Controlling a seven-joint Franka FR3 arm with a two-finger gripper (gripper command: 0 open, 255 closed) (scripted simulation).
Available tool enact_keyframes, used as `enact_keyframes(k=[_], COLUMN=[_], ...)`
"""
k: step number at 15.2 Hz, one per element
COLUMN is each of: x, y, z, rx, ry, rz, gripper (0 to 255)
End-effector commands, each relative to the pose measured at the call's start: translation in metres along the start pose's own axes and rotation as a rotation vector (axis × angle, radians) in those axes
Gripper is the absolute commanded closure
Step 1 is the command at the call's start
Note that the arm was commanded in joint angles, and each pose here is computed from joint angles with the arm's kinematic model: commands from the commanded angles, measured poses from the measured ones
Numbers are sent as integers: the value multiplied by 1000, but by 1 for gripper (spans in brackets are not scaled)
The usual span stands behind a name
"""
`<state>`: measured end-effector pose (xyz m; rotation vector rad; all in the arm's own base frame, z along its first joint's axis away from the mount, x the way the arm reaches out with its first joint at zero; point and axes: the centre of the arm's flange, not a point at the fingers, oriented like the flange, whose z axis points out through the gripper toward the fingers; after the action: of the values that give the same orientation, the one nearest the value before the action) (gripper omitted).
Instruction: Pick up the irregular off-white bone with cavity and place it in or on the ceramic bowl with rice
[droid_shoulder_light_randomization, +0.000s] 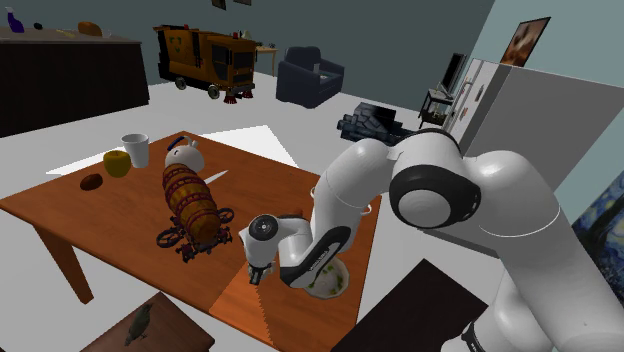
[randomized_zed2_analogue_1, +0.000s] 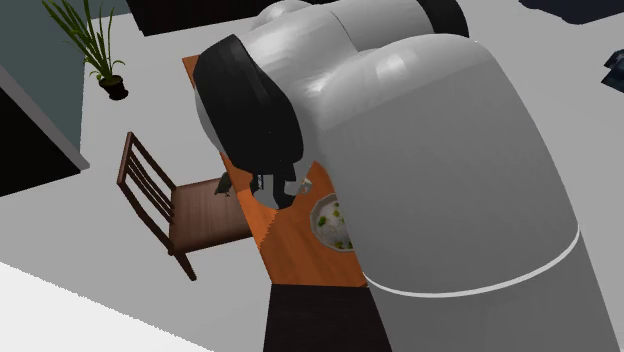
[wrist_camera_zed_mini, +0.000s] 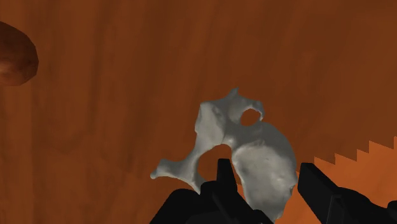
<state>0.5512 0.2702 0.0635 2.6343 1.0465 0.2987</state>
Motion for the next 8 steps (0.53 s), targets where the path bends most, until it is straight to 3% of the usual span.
enact_keyframes(k=[1, 8], x=[0, 1], y=[0, 5], z=[0, -15], rx=[0, 0], ry=[0, 0], rz=[0, 0], gripper=[255, 255])
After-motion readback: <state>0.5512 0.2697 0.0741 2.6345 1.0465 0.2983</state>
